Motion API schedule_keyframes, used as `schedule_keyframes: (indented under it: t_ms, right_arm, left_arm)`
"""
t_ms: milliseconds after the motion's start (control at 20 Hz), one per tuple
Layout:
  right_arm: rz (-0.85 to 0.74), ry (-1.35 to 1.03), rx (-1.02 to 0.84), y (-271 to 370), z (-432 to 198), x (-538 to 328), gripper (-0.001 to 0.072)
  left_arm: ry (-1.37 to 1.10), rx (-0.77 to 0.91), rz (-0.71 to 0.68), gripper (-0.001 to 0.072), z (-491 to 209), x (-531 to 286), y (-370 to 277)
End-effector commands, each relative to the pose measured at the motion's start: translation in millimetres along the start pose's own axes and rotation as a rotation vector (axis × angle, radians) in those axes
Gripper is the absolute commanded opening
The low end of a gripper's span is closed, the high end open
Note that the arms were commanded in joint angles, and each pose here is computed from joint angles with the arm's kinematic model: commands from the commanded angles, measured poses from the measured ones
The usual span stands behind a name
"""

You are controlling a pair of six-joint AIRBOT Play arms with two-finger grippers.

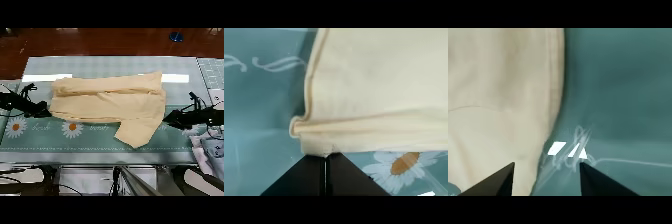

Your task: Fold the shirts.

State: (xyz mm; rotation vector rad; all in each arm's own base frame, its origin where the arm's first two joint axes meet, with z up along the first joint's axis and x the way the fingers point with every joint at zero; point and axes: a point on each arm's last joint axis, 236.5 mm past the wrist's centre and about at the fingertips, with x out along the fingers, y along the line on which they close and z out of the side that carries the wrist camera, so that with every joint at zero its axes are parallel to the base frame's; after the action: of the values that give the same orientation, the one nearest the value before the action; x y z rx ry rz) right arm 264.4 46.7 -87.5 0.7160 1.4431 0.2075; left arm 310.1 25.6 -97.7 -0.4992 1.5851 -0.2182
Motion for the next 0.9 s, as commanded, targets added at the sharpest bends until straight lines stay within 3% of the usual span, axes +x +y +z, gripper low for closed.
schedule_keyframes:
  t_ms: [0, 150, 250, 300, 350, 400, 650, 850]
  right_arm:
    - [0.004, -0.079, 0.023, 10, 7, 25, 0.0469]
    - [-0.016, -0.093, 0.03, 19, 9, 38, 0.0455]
    - [-0.02, -0.02, 0.044, 21, -5, 56, 0.0346]
    - [-0.013, 0.017, 0.05, 24, -13, 65, 0.0234]
    - [0.0, 0.042, 0.056, 30, -18, 72, 0.0074]
    - [0.012, 0.044, 0.047, 35, -20, 75, 0.0033]
    - [0.12, -0.183, -0.119, 89, 24, 3, 0.0031]
    - [0.16, -0.478, -0.188, 130, 77, -81, 0.003]
  left_arm:
    - [-0.028, 0.021, -0.016, 0.0025, 7, -10, -8]
    - [-0.04, 0.025, -0.022, 0.0025, 11, -12, -10]
    - [-0.042, 0.031, -0.027, 0.0025, 11, -12, -12]
    - [-0.041, 0.03, -0.027, 0.0025, 11, -12, -12]
    - [-0.042, 0.03, -0.027, 0.0025, 11, -12, -12]
    - [-0.042, 0.03, -0.027, 0.0025, 11, -12, -12]
    - [-0.1, 0.076, -0.03, 0.0025, 28, -38, -23]
    - [-0.287, 0.071, -0.254, 0.0025, 64, -85, -86]
